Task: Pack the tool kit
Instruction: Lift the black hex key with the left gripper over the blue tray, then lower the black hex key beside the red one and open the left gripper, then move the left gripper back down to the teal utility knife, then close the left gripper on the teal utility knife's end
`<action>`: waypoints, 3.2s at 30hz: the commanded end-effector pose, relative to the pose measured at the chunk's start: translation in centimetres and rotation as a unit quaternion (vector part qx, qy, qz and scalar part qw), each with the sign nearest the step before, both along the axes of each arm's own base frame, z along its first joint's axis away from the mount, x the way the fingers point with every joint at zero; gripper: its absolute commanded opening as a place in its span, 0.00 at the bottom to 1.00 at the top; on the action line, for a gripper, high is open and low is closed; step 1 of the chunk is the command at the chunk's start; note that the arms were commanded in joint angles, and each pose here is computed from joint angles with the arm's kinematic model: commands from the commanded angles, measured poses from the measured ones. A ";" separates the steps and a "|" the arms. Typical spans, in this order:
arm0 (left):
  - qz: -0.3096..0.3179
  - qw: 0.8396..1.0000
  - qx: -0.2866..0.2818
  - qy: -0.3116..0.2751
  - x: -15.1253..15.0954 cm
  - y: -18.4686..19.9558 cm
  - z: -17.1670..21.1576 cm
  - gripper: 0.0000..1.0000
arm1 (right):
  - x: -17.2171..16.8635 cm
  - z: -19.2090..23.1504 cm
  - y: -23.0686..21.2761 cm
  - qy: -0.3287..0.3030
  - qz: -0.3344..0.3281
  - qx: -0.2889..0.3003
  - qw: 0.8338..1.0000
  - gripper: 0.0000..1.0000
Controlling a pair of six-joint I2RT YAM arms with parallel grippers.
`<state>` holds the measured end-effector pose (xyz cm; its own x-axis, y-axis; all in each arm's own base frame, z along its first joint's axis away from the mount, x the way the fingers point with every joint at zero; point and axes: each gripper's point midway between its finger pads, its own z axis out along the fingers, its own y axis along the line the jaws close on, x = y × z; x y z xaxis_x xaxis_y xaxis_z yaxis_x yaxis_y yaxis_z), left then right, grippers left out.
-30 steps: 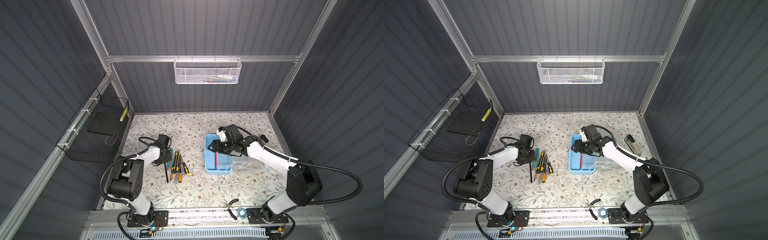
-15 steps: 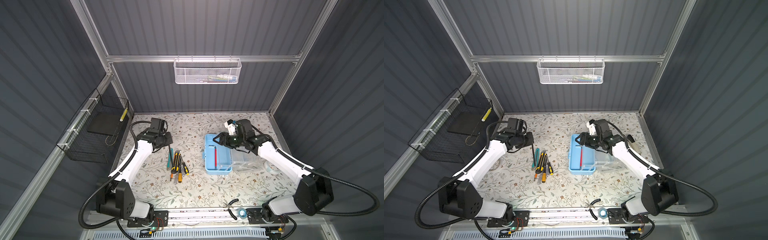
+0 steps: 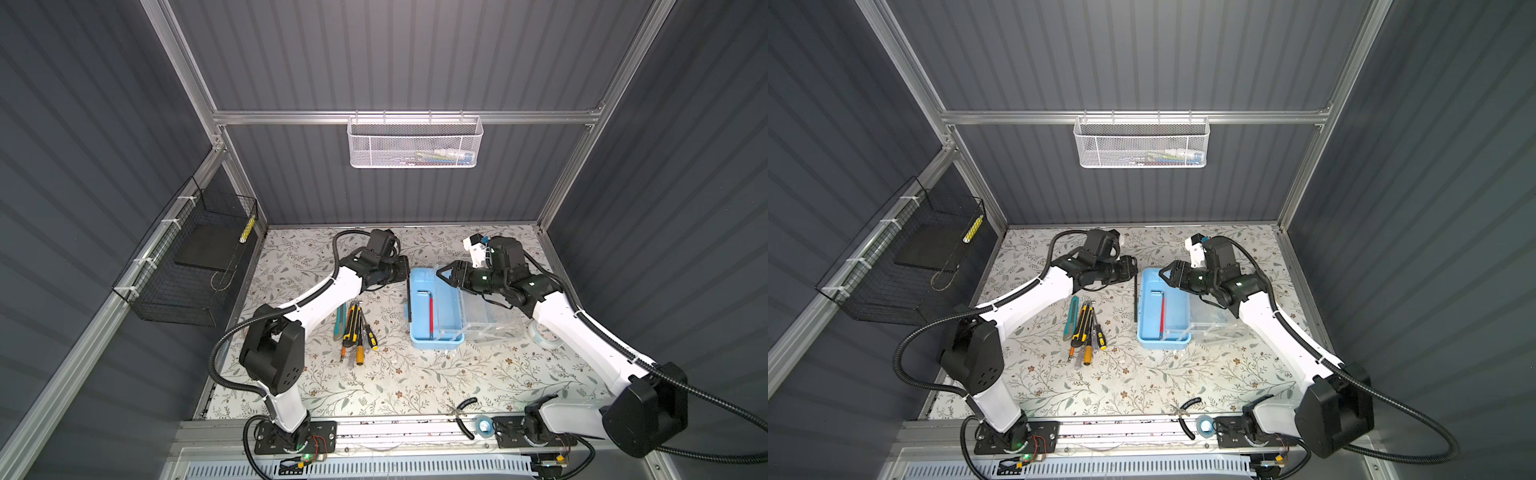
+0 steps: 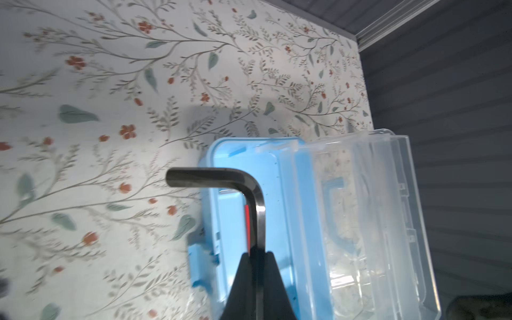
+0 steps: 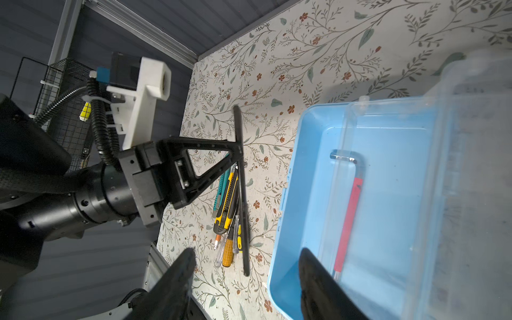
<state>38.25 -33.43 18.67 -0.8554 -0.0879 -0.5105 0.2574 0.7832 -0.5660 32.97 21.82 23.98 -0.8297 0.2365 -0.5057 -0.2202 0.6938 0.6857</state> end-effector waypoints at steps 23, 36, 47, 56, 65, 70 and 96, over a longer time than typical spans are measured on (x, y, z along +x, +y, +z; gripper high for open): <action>-0.028 0.997 0.016 0.070 -1.8 -4.7 -7.4 0.10 | -0.4 -2.7 -1.1 0.019 -0.016 -0.016 1.000 0.62; -0.020 0.998 0.058 0.028 -0.9 -3.3 -5.4 0.43 | -0.2 -1.9 -1.2 0.009 -0.017 -0.015 1.000 0.63; 0.054 0.978 0.202 -0.007 -1.1 9.4 -5.5 0.50 | -0.2 -0.9 -0.6 -0.013 -0.010 -0.005 1.000 0.61; 0.111 0.962 0.243 0.048 -3.7 17.9 -8.9 0.61 | -1.2 -3.1 3.6 0.014 0.027 0.000 1.000 0.61; 0.142 0.953 0.255 0.082 -5.7 22.1 -11.0 0.64 | -1.8 -4.6 6.4 0.039 0.055 -0.002 0.998 0.62; 0.163 0.948 0.254 0.099 -6.0 23.5 -12.0 0.60 | -1.7 -5.0 6.7 0.046 0.057 -0.006 0.997 0.61; 0.165 0.938 0.275 0.132 -5.5 24.3 -15.8 0.43 | -1.8 -7.2 6.3 0.061 0.058 -0.030 0.996 0.61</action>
